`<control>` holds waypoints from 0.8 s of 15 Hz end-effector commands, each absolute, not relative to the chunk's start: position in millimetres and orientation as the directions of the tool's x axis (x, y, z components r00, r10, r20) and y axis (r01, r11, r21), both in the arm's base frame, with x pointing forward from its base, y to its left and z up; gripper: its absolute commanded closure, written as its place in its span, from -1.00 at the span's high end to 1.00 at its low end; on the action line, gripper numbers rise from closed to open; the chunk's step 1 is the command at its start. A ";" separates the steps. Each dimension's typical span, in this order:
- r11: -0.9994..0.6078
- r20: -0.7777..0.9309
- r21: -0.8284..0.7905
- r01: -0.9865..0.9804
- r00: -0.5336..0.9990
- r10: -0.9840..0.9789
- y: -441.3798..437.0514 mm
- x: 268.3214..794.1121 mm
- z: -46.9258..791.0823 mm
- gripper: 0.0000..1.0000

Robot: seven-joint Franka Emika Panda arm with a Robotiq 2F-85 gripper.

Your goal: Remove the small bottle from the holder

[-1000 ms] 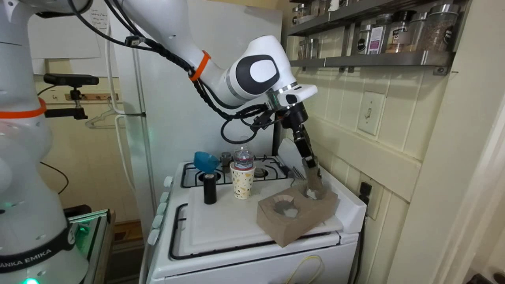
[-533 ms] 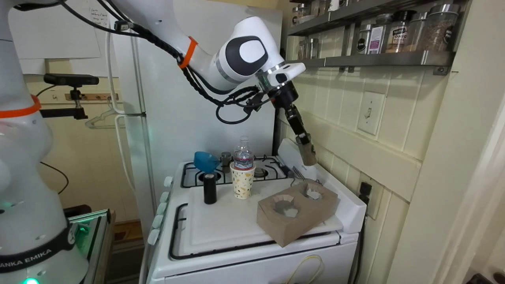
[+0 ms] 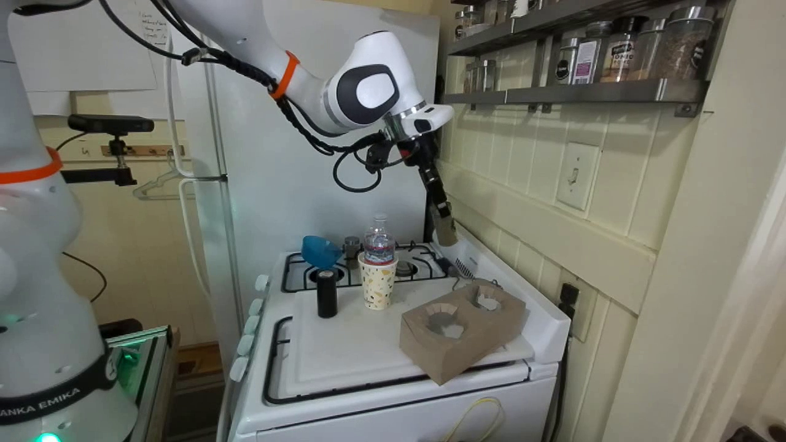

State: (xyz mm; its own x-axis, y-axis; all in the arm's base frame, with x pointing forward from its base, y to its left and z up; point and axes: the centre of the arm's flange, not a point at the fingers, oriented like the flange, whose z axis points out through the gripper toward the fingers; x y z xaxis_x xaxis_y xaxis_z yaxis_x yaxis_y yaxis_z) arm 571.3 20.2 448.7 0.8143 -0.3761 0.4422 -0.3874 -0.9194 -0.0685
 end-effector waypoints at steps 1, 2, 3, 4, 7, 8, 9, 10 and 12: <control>-0.927 0.322 -0.097 -0.363 0.870 -0.375 12.1 570.4 422.2 -0.50; -0.927 0.290 -0.106 -0.360 0.880 -0.375 10.7 570.8 413.3 -0.50; -0.926 0.266 -0.115 -0.359 0.887 -0.377 8.6 571.8 404.3 -0.50; -0.925 0.249 -0.124 -0.359 0.891 -0.380 6.8 573.2 396.8 -0.50; -0.924 0.222 -0.141 -0.356 0.898 -0.380 2.5 576.3 379.8 -0.50; -0.925 0.211 -0.145 -0.352 0.902 -0.377 1.4 577.3 374.9 -0.50; -0.925 0.203 -0.150 -0.348 0.905 -0.373 0.6 577.9 370.7 -0.50; -0.926 0.192 -0.155 -0.344 0.909 -0.369 -0.1 578.6 366.7 -0.50; -0.926 0.177 -0.159 -0.341 0.913 -0.367 -1.0 579.2 360.9 -0.50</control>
State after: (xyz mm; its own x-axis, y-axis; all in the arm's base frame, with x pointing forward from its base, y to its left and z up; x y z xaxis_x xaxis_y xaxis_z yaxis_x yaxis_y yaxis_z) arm 575.2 2.7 366.5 0.9015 -0.3757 0.2146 -0.3520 -0.9253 -0.1413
